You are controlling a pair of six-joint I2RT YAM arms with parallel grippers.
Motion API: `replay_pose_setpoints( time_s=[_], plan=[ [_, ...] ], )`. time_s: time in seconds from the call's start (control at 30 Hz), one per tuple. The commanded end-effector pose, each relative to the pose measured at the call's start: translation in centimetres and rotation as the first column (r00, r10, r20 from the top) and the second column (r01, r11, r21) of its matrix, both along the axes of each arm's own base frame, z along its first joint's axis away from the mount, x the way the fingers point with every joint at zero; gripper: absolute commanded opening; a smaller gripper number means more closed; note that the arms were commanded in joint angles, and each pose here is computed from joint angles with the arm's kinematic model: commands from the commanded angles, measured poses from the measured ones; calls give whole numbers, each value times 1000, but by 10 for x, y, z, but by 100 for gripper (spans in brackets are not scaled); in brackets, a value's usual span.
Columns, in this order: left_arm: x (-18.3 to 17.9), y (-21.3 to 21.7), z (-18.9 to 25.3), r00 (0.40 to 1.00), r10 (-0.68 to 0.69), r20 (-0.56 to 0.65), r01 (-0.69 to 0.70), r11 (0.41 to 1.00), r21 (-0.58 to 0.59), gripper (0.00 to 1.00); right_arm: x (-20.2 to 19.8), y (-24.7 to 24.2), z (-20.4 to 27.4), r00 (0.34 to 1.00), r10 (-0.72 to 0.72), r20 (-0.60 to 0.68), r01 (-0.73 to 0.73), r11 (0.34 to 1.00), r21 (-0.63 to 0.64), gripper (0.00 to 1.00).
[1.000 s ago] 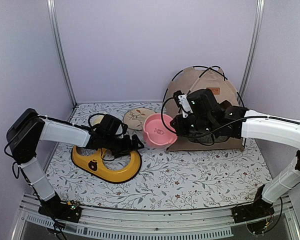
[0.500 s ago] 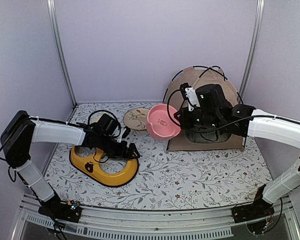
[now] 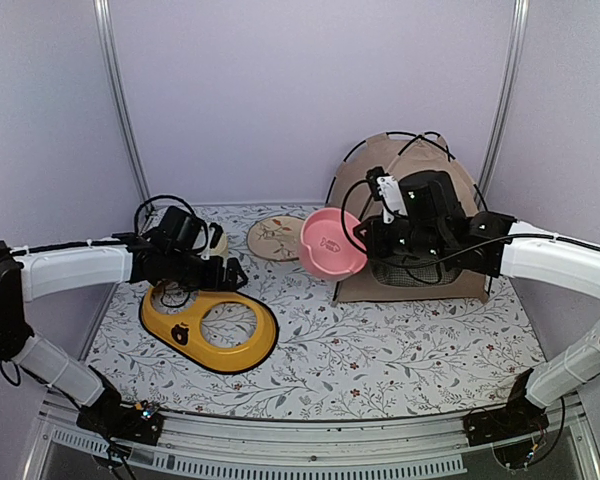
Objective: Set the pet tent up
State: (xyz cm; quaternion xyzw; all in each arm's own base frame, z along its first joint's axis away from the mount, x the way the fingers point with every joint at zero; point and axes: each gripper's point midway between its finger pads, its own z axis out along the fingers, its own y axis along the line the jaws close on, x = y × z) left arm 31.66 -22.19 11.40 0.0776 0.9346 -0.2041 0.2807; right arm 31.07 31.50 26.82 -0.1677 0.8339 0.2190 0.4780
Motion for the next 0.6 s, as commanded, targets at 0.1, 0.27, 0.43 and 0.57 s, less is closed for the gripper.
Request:
replay_pose_setpoints(
  time_s=[0.1, 0.27, 0.43, 0.57],
  plan=[
    [22, 93, -9, 959, 285, 14, -285, 956, 71, 99, -1, -5, 50, 996, -9, 93, -5, 989, 150, 0],
    [23, 96, -40, 959, 258, -119, -263, 965, -25, 99, -4, -6, 50, 996, -5, 91, -9, 988, 152, 0],
    [12, 86, -56, 951, 226, -212, -247, 966, -79, 99, -7, -11, 49, 996, -12, 90, -2, 988, 153, 0],
    [0, 79, -61, 944, 211, -254, -247, 962, -117, 99, -7, -14, 47, 996, -18, 87, 4, 988, 154, 0]
  ],
)
